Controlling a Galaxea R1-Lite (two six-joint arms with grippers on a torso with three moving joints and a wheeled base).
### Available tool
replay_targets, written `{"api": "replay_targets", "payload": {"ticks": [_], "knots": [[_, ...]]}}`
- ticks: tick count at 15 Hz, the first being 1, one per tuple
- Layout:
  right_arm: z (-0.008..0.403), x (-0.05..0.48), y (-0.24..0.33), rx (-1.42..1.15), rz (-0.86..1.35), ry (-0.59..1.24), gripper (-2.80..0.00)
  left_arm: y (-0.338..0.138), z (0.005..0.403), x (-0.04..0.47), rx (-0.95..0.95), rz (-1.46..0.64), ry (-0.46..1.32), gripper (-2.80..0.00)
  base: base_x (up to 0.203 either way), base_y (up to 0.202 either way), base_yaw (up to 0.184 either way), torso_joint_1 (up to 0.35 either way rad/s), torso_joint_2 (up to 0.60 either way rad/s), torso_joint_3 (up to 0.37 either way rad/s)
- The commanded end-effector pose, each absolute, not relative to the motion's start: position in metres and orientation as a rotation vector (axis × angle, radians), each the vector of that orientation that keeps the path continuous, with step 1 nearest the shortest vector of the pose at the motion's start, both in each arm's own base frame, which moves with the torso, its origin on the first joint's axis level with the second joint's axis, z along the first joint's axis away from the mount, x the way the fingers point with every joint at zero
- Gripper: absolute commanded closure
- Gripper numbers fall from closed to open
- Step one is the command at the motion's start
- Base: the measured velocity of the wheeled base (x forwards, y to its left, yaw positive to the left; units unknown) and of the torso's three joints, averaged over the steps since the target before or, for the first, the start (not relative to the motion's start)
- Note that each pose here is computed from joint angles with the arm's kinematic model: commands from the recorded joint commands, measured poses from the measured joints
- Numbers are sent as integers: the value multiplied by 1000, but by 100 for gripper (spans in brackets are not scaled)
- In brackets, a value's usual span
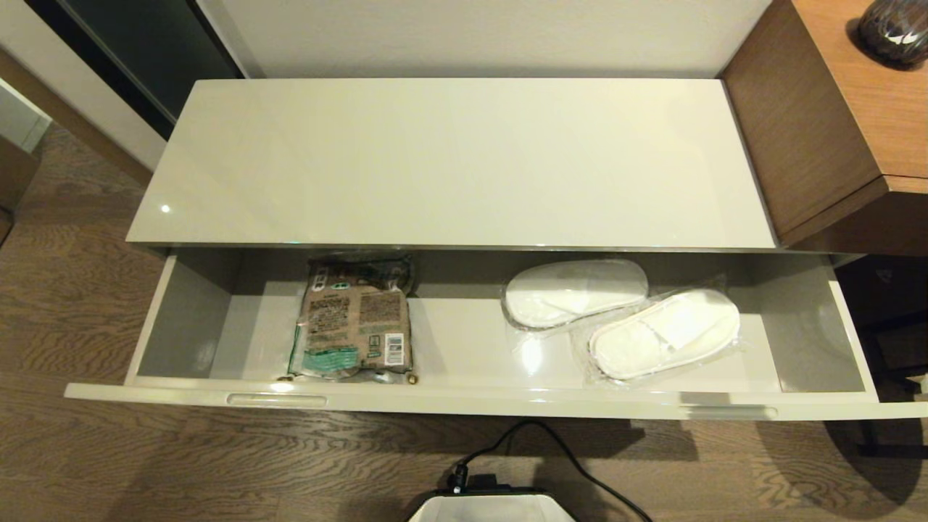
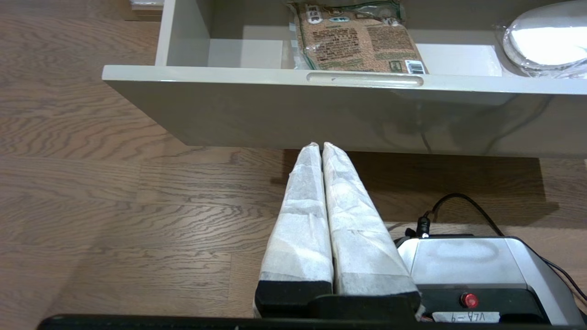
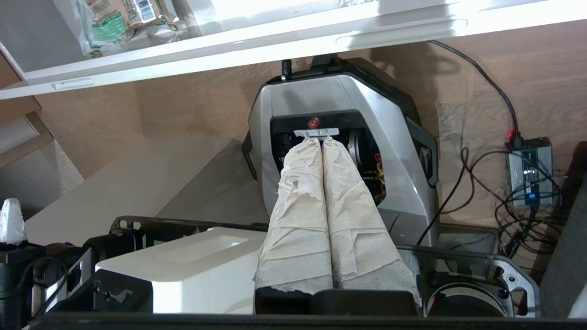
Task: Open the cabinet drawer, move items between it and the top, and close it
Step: Take out the tissue from the drawer
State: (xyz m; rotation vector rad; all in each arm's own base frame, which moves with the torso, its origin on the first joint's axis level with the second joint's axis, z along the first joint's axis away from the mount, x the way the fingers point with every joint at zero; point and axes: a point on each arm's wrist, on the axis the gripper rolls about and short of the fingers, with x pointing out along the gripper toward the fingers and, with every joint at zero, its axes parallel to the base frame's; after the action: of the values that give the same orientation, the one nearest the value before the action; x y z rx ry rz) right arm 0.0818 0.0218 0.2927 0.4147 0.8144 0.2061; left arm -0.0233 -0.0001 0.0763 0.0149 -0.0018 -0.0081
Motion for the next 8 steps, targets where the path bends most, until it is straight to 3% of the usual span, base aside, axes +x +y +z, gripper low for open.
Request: {"api": "replay_targets", "payload": {"ticks": [1,8], "knots": [[291,86,23,414,202,836,0,0,76,-23,15,-9,-2,0,0,0,0,0,0,0],[291,88,23,414,201,841,0,0,76,-23,15,-9,-2,0,0,0,0,0,0,0]]}}
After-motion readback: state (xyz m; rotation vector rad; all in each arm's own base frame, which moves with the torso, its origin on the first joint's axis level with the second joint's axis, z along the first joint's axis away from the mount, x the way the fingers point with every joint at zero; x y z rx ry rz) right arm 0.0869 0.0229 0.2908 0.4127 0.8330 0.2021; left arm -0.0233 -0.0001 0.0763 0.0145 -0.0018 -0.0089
